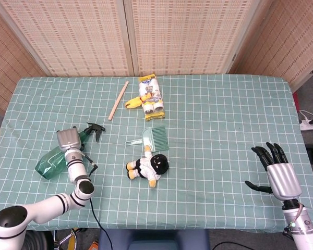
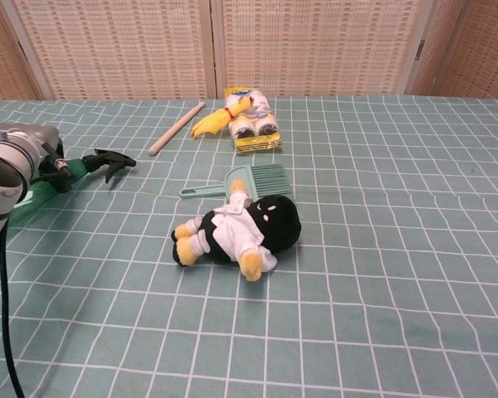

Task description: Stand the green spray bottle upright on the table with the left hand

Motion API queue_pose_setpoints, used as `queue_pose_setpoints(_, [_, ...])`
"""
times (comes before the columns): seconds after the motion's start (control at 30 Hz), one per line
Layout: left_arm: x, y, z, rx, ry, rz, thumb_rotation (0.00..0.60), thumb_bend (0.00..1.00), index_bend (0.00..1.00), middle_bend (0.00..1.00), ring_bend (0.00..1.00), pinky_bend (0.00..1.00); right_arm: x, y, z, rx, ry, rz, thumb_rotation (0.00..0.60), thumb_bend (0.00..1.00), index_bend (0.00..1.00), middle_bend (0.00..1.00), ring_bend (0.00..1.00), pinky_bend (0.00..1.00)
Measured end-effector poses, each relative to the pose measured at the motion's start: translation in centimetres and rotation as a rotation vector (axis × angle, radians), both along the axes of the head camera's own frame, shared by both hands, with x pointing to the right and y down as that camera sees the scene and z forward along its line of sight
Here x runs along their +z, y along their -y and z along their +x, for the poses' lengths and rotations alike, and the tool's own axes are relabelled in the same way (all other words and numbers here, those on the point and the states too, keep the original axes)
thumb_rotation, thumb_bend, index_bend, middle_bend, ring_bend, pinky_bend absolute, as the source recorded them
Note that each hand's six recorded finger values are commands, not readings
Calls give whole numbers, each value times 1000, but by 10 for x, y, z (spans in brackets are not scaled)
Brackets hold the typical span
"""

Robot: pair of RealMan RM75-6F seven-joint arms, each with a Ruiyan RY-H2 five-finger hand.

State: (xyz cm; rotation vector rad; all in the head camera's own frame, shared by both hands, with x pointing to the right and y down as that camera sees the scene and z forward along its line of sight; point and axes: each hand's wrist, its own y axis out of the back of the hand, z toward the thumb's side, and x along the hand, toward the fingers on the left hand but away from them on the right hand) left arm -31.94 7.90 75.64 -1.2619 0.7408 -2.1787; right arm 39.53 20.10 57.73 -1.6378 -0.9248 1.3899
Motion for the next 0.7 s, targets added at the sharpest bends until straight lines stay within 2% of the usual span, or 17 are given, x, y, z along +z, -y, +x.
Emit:
queue_pose_setpoints(0.17, [-9, 9, 4, 25, -7, 49, 600, 308, 411, 605, 546, 353, 0, 0, 1, 1, 1, -1, 600, 0, 165, 145, 0, 0])
queue_pose_setpoints(0.27, [-23, 22, 9, 48, -29, 128, 600, 318, 476, 670, 604, 404, 0, 0, 1, 3, 1, -1, 600, 0, 166, 145, 0, 0])
queue_pose_setpoints(0.37, [-45, 41, 15, 76, -82, 251, 600, 324, 529, 723, 651, 446, 0, 0, 1, 3, -2, 0, 600, 0, 168, 145, 0, 0])
queue_pose_setpoints(0.47, [-70, 57, 18, 68, -185, 384, 600, 329, 559, 754, 676, 466, 0, 0, 1, 4, -5, 2, 600, 0, 169, 145, 0, 0])
queue_pose_setpoints(0.53, [-86, 65, 17, 30, -283, 472, 600, 328, 564, 760, 681, 464, 0, 0, 0, 4, -9, 6, 600, 0, 170, 145, 0, 0])
queue_pose_setpoints(0.7, [-117, 78, 3, -126, -566, 667, 600, 335, 565, 766, 685, 446, 0, 0, -1, -1, -22, 14, 600, 0, 176, 146, 0, 0])
